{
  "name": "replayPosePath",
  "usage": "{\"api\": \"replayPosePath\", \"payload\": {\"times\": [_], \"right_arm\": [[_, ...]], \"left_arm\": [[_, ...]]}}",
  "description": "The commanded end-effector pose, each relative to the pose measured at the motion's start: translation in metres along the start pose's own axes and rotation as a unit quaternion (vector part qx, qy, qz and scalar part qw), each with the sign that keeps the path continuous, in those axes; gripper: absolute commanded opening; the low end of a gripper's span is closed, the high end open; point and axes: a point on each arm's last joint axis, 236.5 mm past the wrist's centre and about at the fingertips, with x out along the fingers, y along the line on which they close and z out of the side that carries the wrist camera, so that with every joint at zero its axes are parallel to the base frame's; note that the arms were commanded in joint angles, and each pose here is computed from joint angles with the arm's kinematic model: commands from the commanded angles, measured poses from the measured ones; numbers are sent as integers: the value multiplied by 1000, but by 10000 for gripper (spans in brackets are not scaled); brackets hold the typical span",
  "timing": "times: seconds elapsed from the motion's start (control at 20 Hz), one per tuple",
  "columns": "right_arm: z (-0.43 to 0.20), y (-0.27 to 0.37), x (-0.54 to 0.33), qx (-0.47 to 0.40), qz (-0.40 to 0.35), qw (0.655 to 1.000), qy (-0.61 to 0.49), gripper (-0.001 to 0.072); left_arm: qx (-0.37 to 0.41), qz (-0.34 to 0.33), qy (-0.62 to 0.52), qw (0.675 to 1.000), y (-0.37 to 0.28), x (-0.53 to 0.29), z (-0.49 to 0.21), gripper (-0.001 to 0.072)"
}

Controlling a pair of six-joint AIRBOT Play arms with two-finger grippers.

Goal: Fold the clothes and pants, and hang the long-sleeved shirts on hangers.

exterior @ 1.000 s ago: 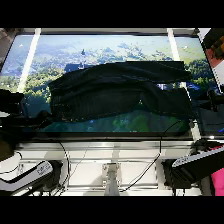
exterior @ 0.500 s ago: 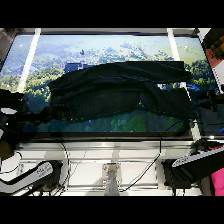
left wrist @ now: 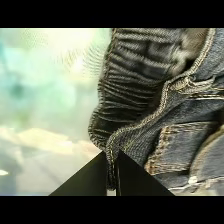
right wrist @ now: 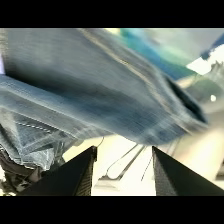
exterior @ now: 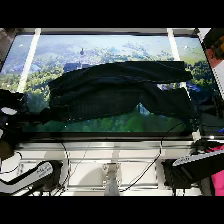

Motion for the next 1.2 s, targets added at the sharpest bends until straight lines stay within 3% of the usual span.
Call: {"api": "replayPosePath", "payload": {"times": [0.0,0.2,0.65,1.15], "right_arm": [[-26,-31,8,51,-8,998,34,391],[-43,-50,28,74,-25,995,60,392],[-8,-24,53,24,-48,999,-3,393],[20,-7,55,40,-17,997,-59,393]], "left_arm": [[46,57,25,997,27,-2,-11,20],[74,93,39,992,45,-5,-15,20],[72,86,51,992,41,-4,-21,21],[58,67,47,995,32,-3,-20,21]]}}
